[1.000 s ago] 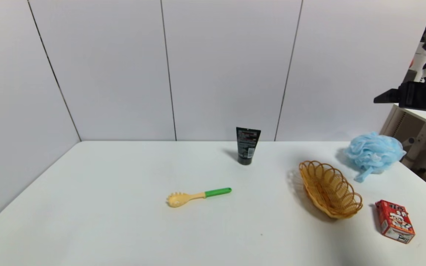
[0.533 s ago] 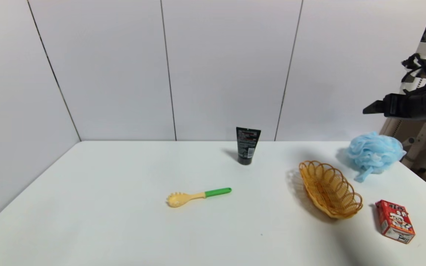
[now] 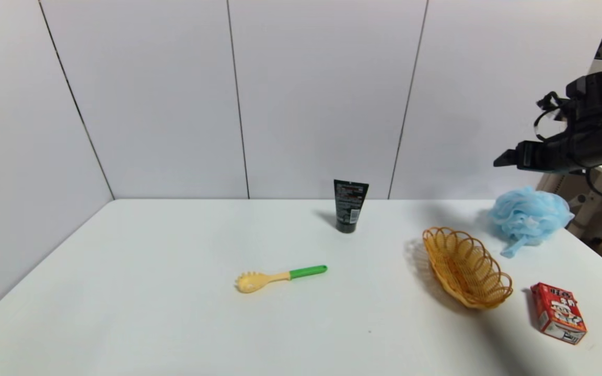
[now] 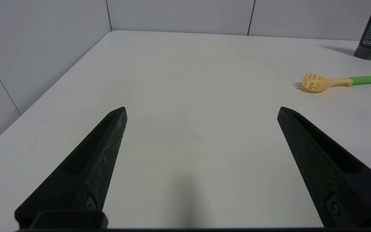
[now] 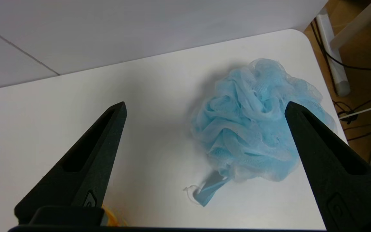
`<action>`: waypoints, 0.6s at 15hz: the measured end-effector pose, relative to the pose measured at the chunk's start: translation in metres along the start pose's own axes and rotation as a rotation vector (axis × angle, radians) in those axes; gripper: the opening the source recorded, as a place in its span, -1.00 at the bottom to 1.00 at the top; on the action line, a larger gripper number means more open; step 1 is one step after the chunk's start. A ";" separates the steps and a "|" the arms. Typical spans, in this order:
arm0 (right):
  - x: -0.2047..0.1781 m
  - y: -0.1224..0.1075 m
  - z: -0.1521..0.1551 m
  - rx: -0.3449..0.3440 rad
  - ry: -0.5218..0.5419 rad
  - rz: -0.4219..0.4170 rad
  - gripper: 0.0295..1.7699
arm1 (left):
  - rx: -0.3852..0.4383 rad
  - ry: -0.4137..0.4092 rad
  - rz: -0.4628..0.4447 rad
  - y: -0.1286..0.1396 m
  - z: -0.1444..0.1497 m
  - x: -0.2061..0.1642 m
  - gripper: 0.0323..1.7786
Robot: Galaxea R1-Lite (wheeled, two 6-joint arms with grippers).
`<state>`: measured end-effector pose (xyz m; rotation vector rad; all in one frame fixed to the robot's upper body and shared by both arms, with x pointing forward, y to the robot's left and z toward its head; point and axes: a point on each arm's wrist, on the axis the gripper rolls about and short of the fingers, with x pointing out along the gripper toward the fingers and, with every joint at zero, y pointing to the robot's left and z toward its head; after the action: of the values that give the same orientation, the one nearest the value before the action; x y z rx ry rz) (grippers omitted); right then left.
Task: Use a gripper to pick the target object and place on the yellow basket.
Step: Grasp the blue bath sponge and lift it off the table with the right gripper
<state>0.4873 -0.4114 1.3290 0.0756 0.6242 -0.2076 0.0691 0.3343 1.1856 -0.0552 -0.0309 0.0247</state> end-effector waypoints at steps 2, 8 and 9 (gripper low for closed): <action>0.016 -0.001 0.001 0.001 0.004 -0.065 0.91 | 0.000 0.000 0.000 0.000 0.000 0.000 0.90; 0.033 -0.008 -0.016 0.000 0.165 -0.173 0.91 | 0.000 0.000 0.000 0.000 0.000 0.000 0.90; 0.034 -0.011 -0.016 0.004 0.167 -0.187 0.91 | 0.001 0.000 0.000 0.000 0.000 0.000 0.90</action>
<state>0.5030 -0.4256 1.2957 0.0381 0.7982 -0.3857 0.0691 0.3343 1.1856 -0.0543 -0.0309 0.0243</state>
